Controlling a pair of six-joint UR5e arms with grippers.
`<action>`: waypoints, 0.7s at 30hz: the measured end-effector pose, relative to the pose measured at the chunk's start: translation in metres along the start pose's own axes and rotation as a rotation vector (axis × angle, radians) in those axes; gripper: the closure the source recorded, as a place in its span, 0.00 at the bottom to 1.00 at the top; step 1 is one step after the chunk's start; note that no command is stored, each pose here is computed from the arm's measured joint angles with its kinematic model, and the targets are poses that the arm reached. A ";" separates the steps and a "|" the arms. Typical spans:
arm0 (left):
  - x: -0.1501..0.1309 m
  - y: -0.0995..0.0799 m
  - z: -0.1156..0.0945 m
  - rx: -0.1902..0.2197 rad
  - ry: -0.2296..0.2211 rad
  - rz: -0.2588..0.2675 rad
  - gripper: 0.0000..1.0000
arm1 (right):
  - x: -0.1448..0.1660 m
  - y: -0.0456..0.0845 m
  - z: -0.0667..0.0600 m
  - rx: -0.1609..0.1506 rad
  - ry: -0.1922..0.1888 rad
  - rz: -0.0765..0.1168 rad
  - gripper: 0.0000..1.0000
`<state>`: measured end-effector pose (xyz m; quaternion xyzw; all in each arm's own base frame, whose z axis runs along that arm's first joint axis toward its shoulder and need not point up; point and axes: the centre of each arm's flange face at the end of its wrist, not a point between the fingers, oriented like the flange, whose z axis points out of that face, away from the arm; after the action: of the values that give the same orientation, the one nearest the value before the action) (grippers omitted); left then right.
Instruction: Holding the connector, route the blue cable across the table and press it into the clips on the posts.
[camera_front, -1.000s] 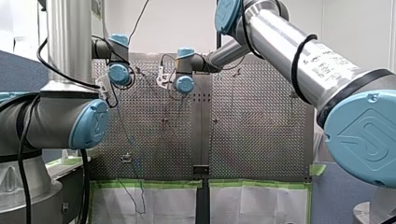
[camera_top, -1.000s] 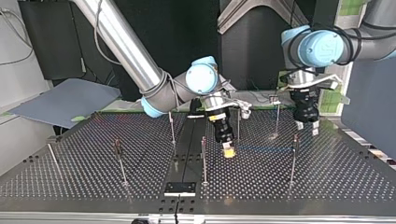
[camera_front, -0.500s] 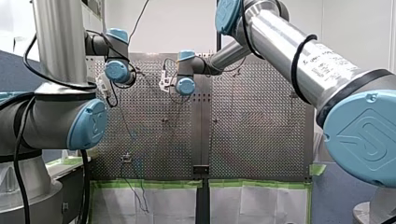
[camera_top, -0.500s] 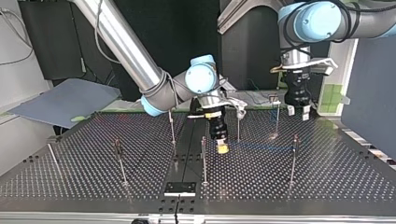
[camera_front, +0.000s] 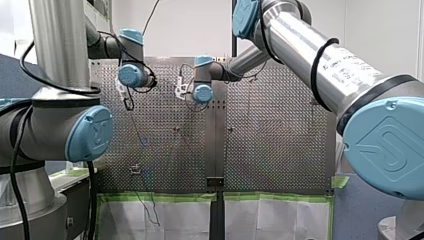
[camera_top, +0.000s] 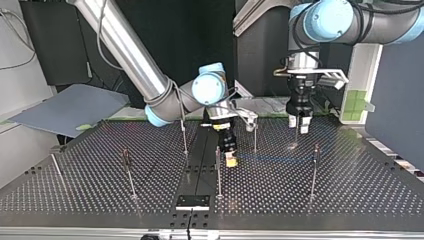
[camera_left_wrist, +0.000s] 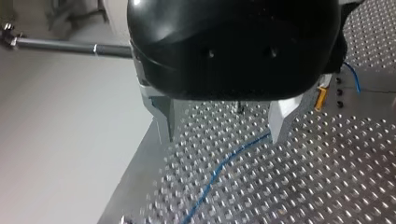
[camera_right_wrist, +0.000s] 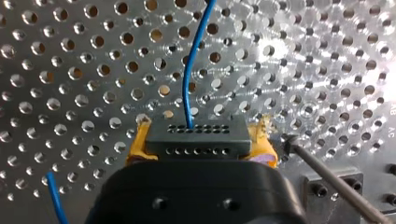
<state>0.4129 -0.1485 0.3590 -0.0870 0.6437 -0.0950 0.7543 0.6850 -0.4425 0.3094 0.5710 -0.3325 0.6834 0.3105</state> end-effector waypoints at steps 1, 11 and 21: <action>0.000 -0.004 0.004 0.008 -0.008 0.008 0.00 | 0.000 0.002 0.001 -0.002 0.000 -0.001 1.00; 0.001 -0.037 0.031 0.029 -0.083 0.066 0.00 | 0.000 0.015 0.005 -0.002 -0.009 -0.014 1.00; 0.012 -0.070 0.053 0.016 -0.090 0.133 0.00 | 0.000 0.025 0.010 0.003 -0.010 -0.017 1.00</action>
<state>0.4647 -0.2192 0.3735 -0.0420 0.6126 -0.0459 0.7880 0.6705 -0.4649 0.3085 0.5778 -0.3279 0.6784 0.3138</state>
